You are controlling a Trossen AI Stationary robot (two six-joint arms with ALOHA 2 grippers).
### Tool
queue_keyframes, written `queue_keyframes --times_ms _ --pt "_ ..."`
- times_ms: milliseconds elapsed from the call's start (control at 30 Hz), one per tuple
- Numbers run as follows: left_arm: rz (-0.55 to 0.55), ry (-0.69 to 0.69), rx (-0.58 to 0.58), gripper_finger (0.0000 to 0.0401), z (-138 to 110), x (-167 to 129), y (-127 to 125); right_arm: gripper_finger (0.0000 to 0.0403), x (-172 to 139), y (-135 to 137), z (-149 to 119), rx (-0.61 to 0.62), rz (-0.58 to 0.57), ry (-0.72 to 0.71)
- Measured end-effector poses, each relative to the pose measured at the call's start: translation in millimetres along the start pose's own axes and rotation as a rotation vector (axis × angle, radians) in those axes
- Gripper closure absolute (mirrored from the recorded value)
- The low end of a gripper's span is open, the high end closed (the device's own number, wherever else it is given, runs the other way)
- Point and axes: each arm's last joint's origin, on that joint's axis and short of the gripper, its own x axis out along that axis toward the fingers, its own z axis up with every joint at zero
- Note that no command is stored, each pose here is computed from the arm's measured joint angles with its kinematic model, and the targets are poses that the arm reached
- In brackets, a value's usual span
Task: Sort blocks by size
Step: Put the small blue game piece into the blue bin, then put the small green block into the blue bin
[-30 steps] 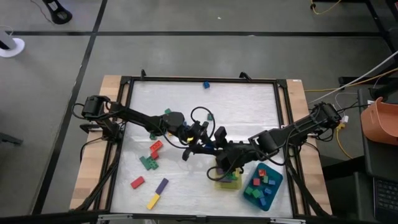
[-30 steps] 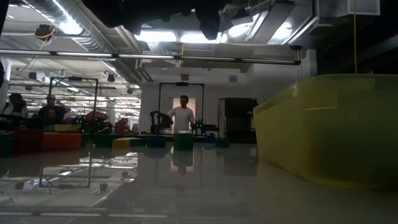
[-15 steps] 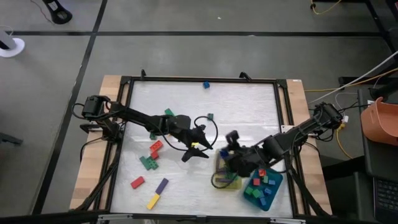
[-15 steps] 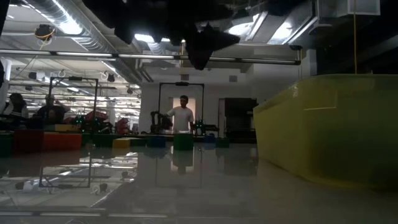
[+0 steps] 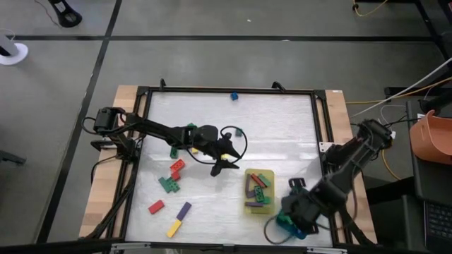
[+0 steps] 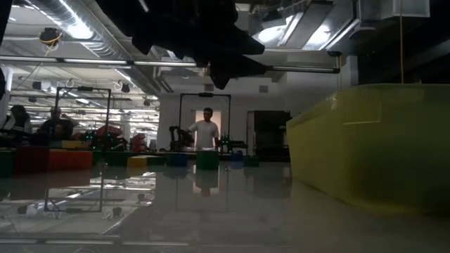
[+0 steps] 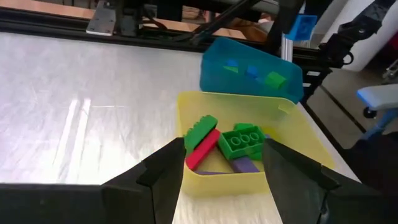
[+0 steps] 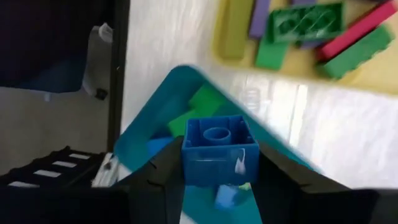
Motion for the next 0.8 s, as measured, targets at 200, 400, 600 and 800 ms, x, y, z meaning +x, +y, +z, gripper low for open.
queue_keyframes --times_ms 200,400,600,800 --pt "0.005 0.007 -0.007 0.0201 -0.7 -0.4 1.5 0.0247 8.8 21.8 -15.1 0.047 -0.004 0.034" --pt "0.041 0.026 -0.014 0.0201 -2.7 -0.7 3.5 0.0215 24.6 34.3 -21.0 0.119 -0.077 0.026" --pt "0.249 0.106 -0.03 0.0201 -11.6 -3.3 13.3 0.0184 42.8 38.7 -19.6 0.125 -0.104 0.084" --pt "0.448 0.255 -0.082 0.0201 -27.1 -10.0 23.7 0.017 48.8 39.4 -18.8 0.084 -0.111 0.106"
